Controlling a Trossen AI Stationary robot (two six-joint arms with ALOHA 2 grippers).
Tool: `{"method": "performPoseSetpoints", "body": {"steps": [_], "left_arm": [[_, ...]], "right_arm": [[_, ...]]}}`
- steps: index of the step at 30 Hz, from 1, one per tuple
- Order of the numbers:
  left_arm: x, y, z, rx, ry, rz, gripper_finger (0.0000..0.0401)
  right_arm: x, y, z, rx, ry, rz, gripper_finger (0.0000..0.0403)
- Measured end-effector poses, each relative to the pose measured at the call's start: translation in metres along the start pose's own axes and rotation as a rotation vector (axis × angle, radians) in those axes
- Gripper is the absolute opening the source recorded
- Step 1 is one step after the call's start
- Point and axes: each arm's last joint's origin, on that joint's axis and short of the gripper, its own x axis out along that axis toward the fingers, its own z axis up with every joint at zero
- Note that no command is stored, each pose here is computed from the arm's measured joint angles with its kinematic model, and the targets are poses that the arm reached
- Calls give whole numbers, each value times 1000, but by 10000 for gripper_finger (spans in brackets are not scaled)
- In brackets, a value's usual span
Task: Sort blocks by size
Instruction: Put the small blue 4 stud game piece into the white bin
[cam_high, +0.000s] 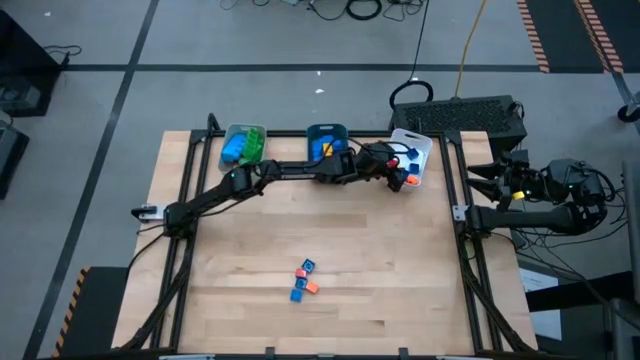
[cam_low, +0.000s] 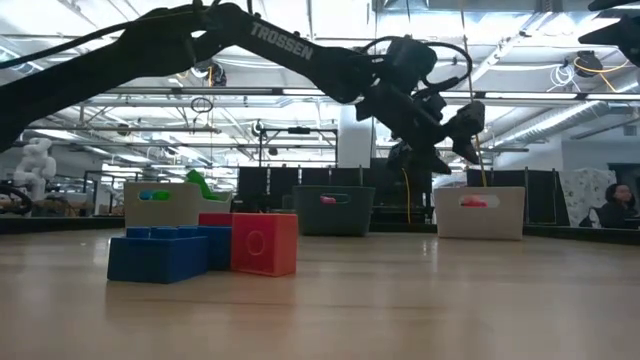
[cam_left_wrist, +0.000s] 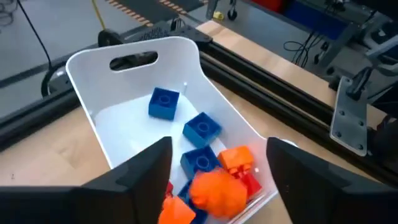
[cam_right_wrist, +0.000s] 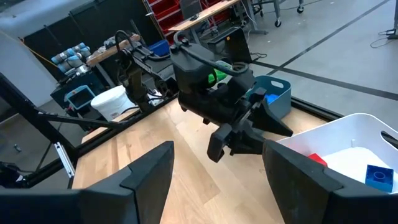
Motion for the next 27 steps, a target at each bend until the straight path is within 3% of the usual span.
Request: {"method": "performPoseSetpoints", "body": {"steps": [5, 7, 13, 16, 18, 22, 27], "left_arm": [[-7, -5, 3, -34, 68, -63, 286], [-24, -15, 11, -10, 133, -103, 284], [-118, -76, 50, 322, 213, -224, 261], [-158, -87, 54, 434, 310, -210, 242], [-177, -90, 46, 465, 407, -198, 230], [-201, -100, 7, 468, 627, -164, 215], [-227, -124, -48, 450, 740, -87, 212]], "right_arm": [[0, 0, 0, 0, 0, 0, 238], [0, 0, 0, 0, 0, 0, 238], [0, 0, 0, 0, 1, 1, 238], [0, 0, 0, 0, 1, 1, 238], [0, 0, 0, -1, 1, 0, 238], [0, 0, 0, 0, 1, 1, 238], [0, 0, 0, 2, 1, 1, 238]]}}
